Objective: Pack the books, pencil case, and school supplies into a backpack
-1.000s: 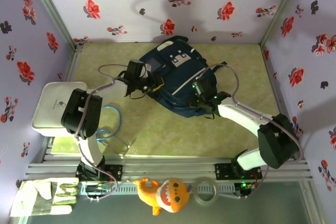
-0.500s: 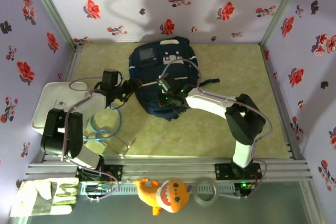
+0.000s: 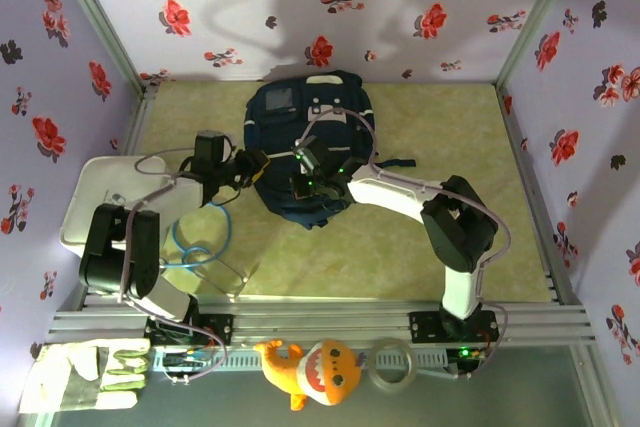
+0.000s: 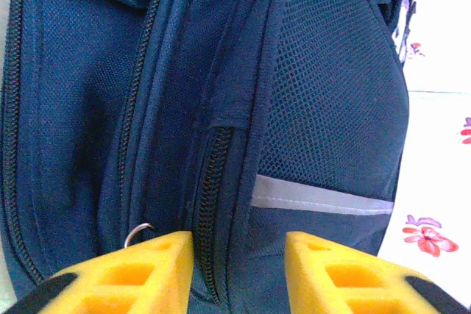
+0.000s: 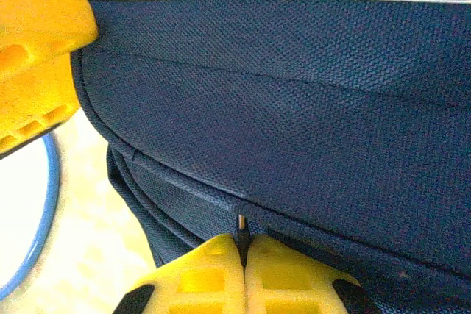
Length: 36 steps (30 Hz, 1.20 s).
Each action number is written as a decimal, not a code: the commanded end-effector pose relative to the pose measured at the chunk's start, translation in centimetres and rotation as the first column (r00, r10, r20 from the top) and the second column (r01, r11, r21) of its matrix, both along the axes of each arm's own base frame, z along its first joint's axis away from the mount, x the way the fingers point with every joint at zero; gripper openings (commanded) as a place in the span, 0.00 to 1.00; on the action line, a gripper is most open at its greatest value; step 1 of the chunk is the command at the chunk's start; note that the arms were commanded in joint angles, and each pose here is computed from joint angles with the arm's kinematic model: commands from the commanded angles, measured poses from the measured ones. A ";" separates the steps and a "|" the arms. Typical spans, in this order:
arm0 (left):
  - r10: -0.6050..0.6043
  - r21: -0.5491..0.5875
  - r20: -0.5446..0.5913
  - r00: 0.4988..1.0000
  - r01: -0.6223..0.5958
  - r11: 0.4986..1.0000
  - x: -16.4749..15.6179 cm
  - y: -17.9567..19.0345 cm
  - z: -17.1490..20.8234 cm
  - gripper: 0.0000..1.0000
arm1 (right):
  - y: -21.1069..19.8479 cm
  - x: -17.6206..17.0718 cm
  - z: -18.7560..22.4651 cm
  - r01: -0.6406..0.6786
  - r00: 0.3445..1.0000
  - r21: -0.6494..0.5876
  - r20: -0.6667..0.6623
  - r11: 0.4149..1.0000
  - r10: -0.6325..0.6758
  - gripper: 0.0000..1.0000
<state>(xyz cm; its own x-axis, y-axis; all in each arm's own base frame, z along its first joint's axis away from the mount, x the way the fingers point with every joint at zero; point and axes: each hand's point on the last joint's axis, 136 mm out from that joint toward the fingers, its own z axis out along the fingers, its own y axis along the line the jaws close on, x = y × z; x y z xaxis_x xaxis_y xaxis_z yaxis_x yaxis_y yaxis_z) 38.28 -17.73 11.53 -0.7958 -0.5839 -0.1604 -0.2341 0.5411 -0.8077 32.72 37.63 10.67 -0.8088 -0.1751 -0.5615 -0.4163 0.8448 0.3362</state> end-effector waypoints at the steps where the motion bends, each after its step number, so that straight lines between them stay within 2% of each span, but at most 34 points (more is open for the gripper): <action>1: -0.007 -0.026 0.016 1.000 0.008 1.000 0.6 -0.3 0.4 0.35 | 0.9 0.9 1.5 0.015 0.999 0.059 0.034 0.998 -0.017 0.00; 5: -0.011 -0.021 0.005 1.000 0.011 1.000 0.7 -0.3 -0.1 0.32 | 0.4 0.9 1.5 0.035 0.998 0.049 0.041 0.998 -0.037 0.00; 10: -0.007 0.002 0.000 1.000 0.007 1.000 0.9 -0.1 -0.5 0.14 | -2.5 1.2 1.4 0.116 0.991 -0.035 0.077 0.993 -0.113 0.00; 12: -0.014 0.018 0.006 1.000 0.014 1.000 0.9 0.0 -0.5 0.07 | -4.7 1.3 1.5 0.171 0.982 -0.080 0.099 0.982 -0.162 0.01; 15: -0.024 0.030 0.018 1.000 0.024 0.999 0.9 0.0 -0.2 0.01 | -8.3 1.4 1.8 0.254 0.964 -0.133 0.114 0.958 -0.240 0.01; 20: -0.046 0.058 0.014 0.999 0.045 0.997 0.6 0.2 -0.4 0.00 | -13.2 1.4 2.0 0.337 0.939 -0.172 0.130 0.926 -0.318 0.02; 24: -0.067 0.087 0.008 0.998 0.067 0.994 0.0 0.4 -0.6 0.00 | -15.3 1.5 2.2 0.351 0.935 -0.180 0.130 0.919 -0.331 0.01; 32: -0.070 0.150 -0.024 0.997 0.073 0.986 -1.9 2.8 -1.5 0.00 | -17.5 1.7 2.5 0.350 0.934 -0.246 0.164 0.904 -0.317 0.01; 36: -0.062 0.176 -0.039 0.997 0.068 0.982 -2.7 4.3 -1.7 0.00 | -17.4 2.3 2.4 0.300 0.950 -0.259 0.165 0.918 -0.264 0.07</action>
<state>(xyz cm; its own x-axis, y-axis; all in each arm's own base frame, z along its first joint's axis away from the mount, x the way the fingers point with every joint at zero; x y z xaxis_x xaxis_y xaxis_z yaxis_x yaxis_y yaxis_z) 36.81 -16.56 11.33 -0.8451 -0.4876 -0.2192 -0.1641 0.6269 -0.7616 34.09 23.52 12.42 -0.7925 -0.0855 -0.6039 -0.2086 0.9684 0.1366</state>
